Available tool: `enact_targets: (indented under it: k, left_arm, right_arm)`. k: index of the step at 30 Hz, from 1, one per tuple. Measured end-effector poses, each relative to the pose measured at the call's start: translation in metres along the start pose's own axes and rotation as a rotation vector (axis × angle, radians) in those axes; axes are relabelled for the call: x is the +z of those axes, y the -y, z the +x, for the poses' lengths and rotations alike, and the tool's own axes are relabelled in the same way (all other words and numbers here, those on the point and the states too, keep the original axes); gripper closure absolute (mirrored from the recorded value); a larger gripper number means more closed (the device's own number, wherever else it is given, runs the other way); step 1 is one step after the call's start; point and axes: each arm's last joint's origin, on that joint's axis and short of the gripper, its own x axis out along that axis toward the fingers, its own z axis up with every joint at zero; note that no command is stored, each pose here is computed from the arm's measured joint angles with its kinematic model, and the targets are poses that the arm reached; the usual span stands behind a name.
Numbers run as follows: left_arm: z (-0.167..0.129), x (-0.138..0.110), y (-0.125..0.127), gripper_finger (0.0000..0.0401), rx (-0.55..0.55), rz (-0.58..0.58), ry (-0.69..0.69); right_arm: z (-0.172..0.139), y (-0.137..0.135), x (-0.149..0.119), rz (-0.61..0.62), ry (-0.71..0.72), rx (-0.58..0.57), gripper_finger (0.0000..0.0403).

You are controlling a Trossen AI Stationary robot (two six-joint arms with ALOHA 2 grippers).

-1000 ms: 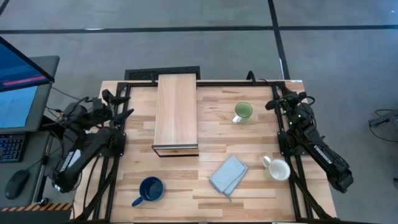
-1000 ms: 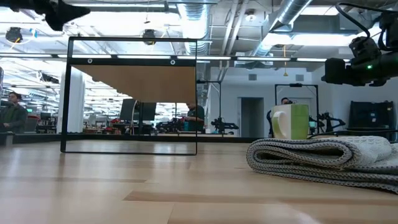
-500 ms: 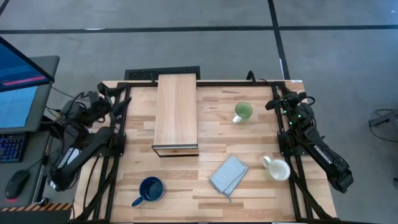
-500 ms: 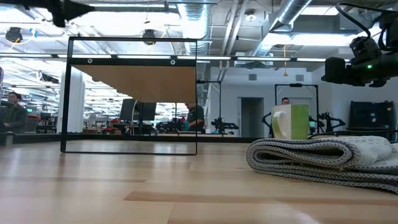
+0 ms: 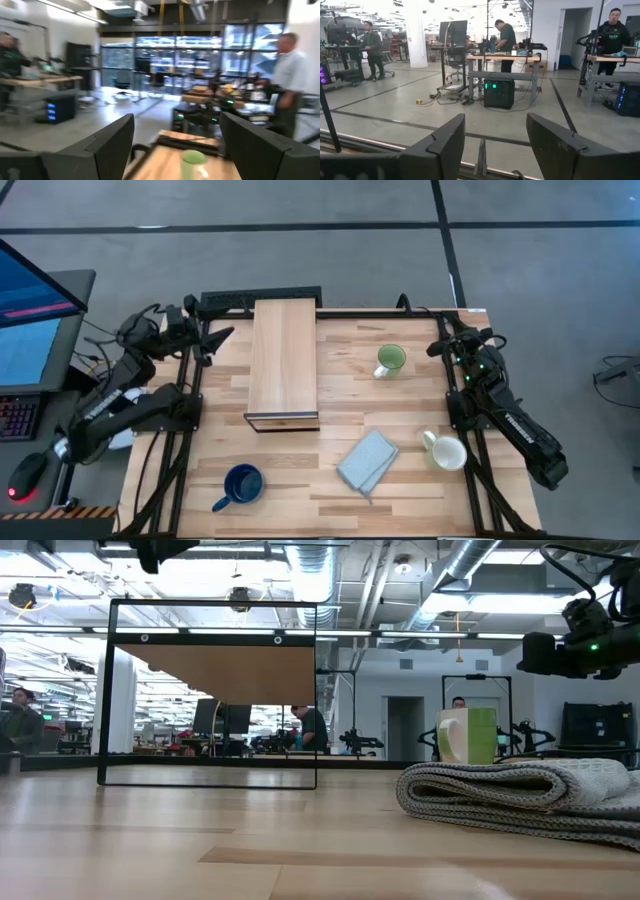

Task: Stack small to large cups/mugs on shelf
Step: Put the blue mug on the shelf

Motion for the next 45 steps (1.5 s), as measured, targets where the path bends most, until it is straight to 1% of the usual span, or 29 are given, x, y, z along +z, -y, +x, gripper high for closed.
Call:
enact_targets:
  k: [3, 7, 10, 12, 14, 16, 19, 20, 21, 23, 25, 27, 31, 34, 39, 43, 45]
  left_arm:
    - [0.01, 0.013, 0.005, 0.0115, 0.06, 0.059, -0.012]
    - [0.027, 0.024, 0.015, 0.0115, 0.067, 0.094, -0.053]
    - [0.041, 0.026, 0.026, 0.0115, 0.08, 0.114, -0.128]
    - [0.05, 0.023, 0.036, 0.0115, 0.062, 0.123, -0.196]
    - [0.057, 0.021, 0.048, 0.0115, 0.019, 0.136, -0.259]
    - [0.06, 0.02, 0.059, 0.0115, -0.007, 0.168, -0.317]
    - [0.055, 0.023, 0.068, 0.0115, 0.044, 0.218, -0.405]
    - [0.052, 0.024, 0.07, 0.0115, 0.048, 0.219, -0.429]
    - [0.048, 0.024, 0.073, 0.0115, 0.029, 0.214, -0.453]
    - [0.038, 0.023, 0.079, 0.0115, -0.051, 0.176, -0.514]
    - [0.029, 0.021, 0.084, 0.0115, -0.135, 0.101, -0.571]
    - [0.021, 0.019, 0.087, 0.0115, -0.171, 0.028, -0.623]
    - [0.012, 0.012, 0.095, 0.0115, -0.182, -0.065, -0.723]
    - [0.011, 0.006, 0.103, 0.0115, -0.188, -0.138, -0.786]
    - [0.012, -0.003, 0.124, 0.0115, -0.221, -0.263, -0.894]
    - [0.009, -0.015, 0.143, 0.0115, -0.198, -0.349, -1.015]
    - [0.007, -0.021, 0.152, 0.0115, -0.17, -0.38, -1.083]
  right_arm:
    - [0.0, 0.0, 0.0, 0.0, 0.0, 0.0, 0.0168]
    - [0.0, 0.0, 0.0, -0.002, 0.0, 0.0, 0.0168]
    - [0.0, 0.0, 0.0, -0.015, 0.0, 0.0, 0.0168]
    - [0.0, 0.0, 0.0, -0.042, -0.001, 0.0, 0.0168]
    - [0.0, 0.0, 0.0, -0.054, -0.003, 0.0, 0.0168]
    - [0.0, 0.0, 0.0, -0.054, -0.003, 0.0, 0.0168]
    - [0.0, 0.0, 0.0, -0.054, -0.003, 0.0, 0.0168]
    - [0.0, 0.0, 0.0, -0.054, -0.003, 0.0, 0.0168]
    - [0.0, 0.0, 0.0, -0.054, -0.003, 0.0, 0.0168]
    - [0.0, 0.0, 0.0, -0.054, -0.003, 0.0, 0.0168]
    - [0.0, 0.0, 0.0, -0.054, -0.003, 0.0, 0.0168]
    - [0.0, 0.0, 0.0, -0.054, -0.003, 0.0, 0.0168]
    - [0.0, 0.0, 0.0, -0.054, -0.003, 0.0, 0.0168]
    - [0.0, 0.0, 0.0, -0.054, -0.004, 0.0, 0.0168]
    - [0.0, 0.0, 0.0, -0.054, -0.004, 0.0, 0.0168]
    - [0.0, 0.0, 0.0, -0.054, -0.004, 0.0, 0.0168]
    - [0.0, 0.0, 0.0, -0.054, -0.004, 0.0, 0.0168]
